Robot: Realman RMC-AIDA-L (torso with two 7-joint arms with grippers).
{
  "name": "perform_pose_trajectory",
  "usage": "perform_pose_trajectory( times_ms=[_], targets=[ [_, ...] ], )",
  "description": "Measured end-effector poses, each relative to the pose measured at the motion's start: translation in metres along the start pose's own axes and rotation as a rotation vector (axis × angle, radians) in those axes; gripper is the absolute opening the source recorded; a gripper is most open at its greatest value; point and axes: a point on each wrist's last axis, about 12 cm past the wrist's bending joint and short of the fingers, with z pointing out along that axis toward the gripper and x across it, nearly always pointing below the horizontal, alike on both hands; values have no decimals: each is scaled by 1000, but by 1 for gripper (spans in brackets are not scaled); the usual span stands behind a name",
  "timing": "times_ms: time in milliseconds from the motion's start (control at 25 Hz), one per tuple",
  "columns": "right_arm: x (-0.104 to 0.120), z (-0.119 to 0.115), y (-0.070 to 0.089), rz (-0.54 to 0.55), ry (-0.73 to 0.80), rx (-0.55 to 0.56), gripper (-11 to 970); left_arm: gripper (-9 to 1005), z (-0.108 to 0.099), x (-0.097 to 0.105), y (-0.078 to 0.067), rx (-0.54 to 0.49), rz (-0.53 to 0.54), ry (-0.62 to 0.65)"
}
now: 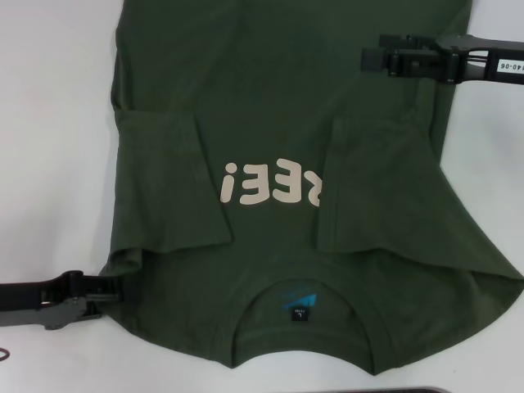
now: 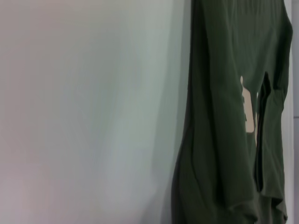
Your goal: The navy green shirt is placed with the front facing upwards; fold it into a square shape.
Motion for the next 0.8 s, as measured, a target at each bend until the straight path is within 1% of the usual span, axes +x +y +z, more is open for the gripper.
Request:
perform_pose_trajectory(
  times_ms=[120,600,720,800],
  targets=[
    [0,0,0,1,0,-1,925,455,0,0,-1,-1,17,4],
    [3,-3,-1,22,0,8,925,20,-3,-1,0,-3,21,-8],
    [8,-15,-5,54,30,42,925,16,-4,-1,-1,-1,21,-7],
    [12,-30,-9,109,76,89,925,14,-4,-2,-1,-2,20,-5]
  ],
)
